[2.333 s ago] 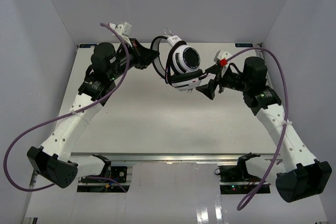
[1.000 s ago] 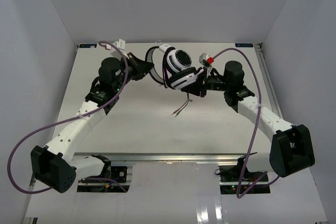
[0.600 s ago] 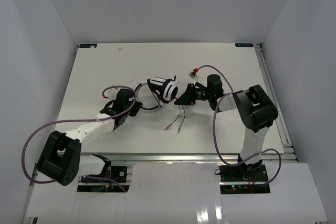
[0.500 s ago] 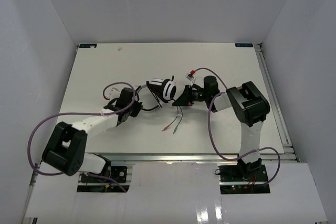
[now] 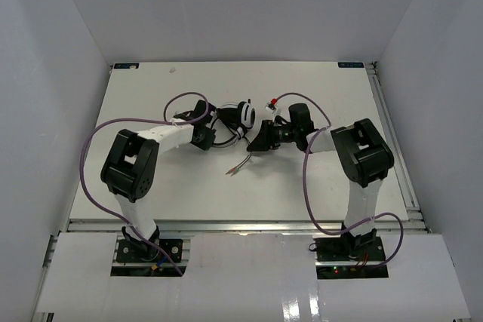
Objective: Wrap the headphones
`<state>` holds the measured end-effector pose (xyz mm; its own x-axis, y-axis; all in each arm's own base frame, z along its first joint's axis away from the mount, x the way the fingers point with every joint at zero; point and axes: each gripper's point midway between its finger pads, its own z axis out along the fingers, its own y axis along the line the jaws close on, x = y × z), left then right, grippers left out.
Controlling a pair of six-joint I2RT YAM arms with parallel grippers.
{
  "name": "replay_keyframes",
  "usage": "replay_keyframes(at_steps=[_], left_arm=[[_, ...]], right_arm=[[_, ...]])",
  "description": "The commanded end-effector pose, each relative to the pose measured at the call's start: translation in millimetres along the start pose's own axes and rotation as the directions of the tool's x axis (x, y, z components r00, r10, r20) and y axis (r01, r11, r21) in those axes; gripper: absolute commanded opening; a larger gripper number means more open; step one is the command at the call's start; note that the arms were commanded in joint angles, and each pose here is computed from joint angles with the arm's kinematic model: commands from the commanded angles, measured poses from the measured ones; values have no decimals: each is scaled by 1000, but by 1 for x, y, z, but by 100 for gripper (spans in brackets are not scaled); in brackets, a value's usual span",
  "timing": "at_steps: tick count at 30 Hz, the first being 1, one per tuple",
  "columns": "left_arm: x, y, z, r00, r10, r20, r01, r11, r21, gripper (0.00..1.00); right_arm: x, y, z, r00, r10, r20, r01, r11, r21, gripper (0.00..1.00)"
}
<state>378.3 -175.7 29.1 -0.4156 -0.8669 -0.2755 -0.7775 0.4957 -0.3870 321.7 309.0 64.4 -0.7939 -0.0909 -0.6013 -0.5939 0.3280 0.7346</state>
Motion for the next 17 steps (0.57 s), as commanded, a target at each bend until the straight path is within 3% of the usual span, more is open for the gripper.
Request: replay_keyframes(at_steps=[1, 2, 5, 9, 11, 13, 16, 17], left_arm=[[-9, -6, -16, 999, 43, 10, -44, 999, 18, 56], [-9, -7, -19, 997, 83, 7, -83, 996, 29, 68], [-10, -21, -42, 975, 222, -5, -219, 968, 121, 97], [-6, -38, -87, 899, 437, 35, -424, 846, 324, 98], [-10, -50, -130, 843, 510, 173, -527, 715, 459, 98], [-4, -40, -148, 807, 535, 249, -574, 613, 542, 98], [4, -22, -192, 717, 559, 416, -664, 366, 652, 98], [5, -15, -202, 696, 554, 457, -683, 312, 661, 98]], right_arm=[[-11, 2, -50, 972, -232, -40, 236, 948, 213, 92], [-12, 2, -57, 958, -281, -52, 285, 930, 231, 98], [-20, 8, -88, 919, -381, -102, 392, 854, 344, 90], [-37, 19, -128, 906, -407, -118, 407, 756, 513, 90], [-50, 21, -151, 897, -434, -81, 385, 679, 625, 90], [-52, 22, -171, 879, -475, -44, 367, 614, 699, 90], [-50, 24, -200, 840, -542, 11, 325, 520, 790, 90], [-57, 28, -210, 819, -572, 38, 302, 488, 819, 90]])
